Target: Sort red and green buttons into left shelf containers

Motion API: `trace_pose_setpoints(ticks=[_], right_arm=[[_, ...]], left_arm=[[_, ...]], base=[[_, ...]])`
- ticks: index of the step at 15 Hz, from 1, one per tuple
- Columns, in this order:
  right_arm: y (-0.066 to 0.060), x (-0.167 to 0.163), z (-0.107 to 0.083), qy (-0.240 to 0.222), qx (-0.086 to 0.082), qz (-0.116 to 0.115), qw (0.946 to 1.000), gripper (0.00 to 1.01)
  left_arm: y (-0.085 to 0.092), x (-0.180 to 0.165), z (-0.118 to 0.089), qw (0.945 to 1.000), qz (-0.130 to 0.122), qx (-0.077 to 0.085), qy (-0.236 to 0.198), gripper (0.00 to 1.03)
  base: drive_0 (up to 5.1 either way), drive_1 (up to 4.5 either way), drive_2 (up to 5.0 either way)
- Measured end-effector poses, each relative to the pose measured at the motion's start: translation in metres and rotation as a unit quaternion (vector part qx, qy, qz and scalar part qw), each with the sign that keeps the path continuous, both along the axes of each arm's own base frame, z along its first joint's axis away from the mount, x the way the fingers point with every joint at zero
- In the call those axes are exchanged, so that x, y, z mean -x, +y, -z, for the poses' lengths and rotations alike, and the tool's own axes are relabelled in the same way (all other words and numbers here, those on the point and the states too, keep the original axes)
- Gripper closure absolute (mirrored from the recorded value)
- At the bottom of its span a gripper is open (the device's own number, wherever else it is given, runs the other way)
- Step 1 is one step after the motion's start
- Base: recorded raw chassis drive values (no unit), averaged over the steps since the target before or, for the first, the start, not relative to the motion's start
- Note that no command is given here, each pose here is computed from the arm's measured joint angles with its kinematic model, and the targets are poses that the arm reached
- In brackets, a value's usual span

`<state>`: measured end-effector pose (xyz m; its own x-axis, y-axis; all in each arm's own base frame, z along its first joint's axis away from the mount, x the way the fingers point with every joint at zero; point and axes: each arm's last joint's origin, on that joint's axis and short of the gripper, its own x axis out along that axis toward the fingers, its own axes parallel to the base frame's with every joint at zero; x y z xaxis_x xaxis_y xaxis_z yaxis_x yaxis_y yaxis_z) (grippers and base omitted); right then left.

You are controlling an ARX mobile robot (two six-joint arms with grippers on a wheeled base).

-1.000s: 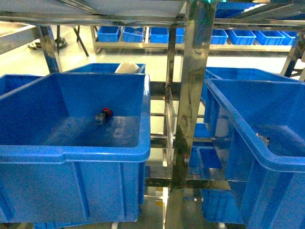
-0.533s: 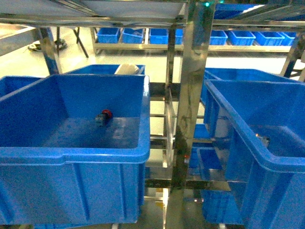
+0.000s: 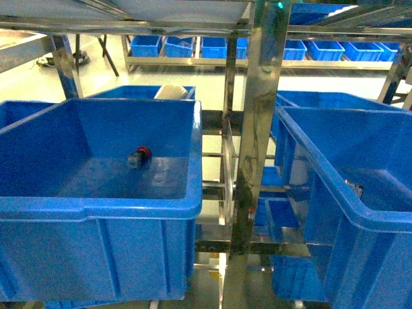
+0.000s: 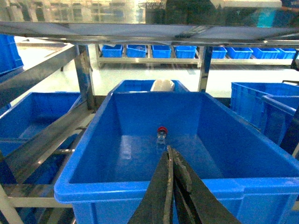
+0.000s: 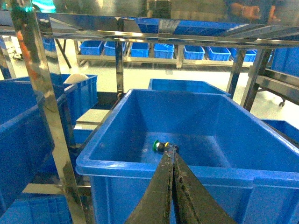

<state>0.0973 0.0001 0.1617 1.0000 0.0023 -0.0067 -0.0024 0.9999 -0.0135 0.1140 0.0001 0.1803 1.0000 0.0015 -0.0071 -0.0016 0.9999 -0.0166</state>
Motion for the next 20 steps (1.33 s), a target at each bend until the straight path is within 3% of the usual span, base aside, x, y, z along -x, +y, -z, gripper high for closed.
trace_pose_setpoints(ticks=[7, 8, 20], right_arm=[[0.000, 0.000, -0.005, -0.006, 0.000, 0.000, 1.0000, 0.99], [0.000, 0.000, -0.005, -0.006, 0.000, 0.001, 1.0000, 0.99], [0.000, 0.000, -0.005, -0.006, 0.000, 0.001, 1.0000, 0.99]], left_arm=[[0.000, 0.016, 0.015, 1.0000, 0.000, -0.001, 0.009, 1.01], [0.000, 0.017, 0.010, 0.9999, -0.002, -0.001, -0.012, 1.01], [0.000, 0.016, 0.013, 1.0000, 0.001, -0.003, -0.003, 1.01]], base=[[0.0, 0.00, 0.0], [0.0, 0.00, 0.0], [0.0, 0.00, 0.0]])
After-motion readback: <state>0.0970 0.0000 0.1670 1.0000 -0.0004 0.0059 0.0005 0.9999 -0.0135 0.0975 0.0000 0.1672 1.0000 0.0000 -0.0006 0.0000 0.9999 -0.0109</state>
